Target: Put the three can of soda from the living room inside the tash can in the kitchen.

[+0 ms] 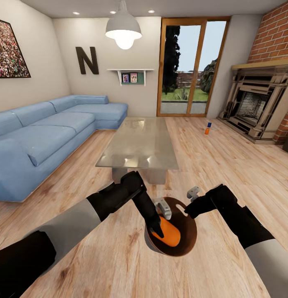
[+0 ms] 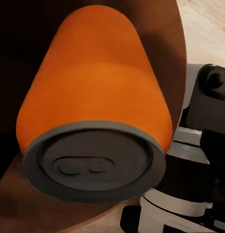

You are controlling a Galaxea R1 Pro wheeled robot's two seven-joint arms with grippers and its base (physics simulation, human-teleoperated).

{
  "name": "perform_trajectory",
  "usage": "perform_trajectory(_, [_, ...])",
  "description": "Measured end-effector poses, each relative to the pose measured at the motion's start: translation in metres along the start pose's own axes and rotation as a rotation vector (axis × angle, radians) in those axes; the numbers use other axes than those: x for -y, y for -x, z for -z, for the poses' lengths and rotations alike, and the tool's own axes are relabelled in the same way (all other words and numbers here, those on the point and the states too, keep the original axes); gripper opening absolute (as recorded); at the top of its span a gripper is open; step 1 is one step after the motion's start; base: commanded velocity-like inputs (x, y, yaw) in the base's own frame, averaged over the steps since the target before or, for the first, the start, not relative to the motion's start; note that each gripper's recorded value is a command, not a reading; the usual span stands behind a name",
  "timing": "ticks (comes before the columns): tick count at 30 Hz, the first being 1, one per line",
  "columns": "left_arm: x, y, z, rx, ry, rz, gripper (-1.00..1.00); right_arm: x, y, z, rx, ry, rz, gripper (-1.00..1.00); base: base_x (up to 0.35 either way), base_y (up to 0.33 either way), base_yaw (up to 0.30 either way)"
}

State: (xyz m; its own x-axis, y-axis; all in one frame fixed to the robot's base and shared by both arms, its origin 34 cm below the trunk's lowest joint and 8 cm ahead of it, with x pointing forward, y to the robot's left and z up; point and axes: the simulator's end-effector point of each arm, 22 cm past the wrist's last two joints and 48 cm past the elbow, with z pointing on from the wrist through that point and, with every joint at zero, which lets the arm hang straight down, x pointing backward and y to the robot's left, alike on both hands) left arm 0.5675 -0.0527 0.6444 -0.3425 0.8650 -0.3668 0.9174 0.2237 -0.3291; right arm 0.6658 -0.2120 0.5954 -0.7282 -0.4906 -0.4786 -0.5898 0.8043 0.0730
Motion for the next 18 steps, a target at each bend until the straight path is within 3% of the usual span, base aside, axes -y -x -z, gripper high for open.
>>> perform_trajectory(8, [-0.003, -0.005, 0.000, 0.000, -0.009, 0.023, 1.00, 0.002, -0.001, 0.000, -0.002, -0.008, 0.004, -1.00, 0.000, 0.000, 0.000])
perform_trajectory(12, [-0.003, -0.003, 0.003, 0.007, 0.001, 0.010, 1.00, 0.003, -0.001, 0.001, 0.000, -0.007, 0.002, -1.00, 0.000, 0.000, 0.000])
perform_trajectory(16, [-0.002, 0.008, 0.025, 0.071, 0.023, -0.033, 1.00, 0.001, 0.000, 0.001, 0.003, 0.003, -0.007, -1.00, 0.000, 0.000, 0.000])
perform_trajectory(18, [-0.010, 0.011, 0.055, 0.144, 0.053, -0.042, 1.00, 0.003, 0.000, 0.001, 0.002, -0.003, -0.003, -1.00, 0.000, 0.000, 0.000])
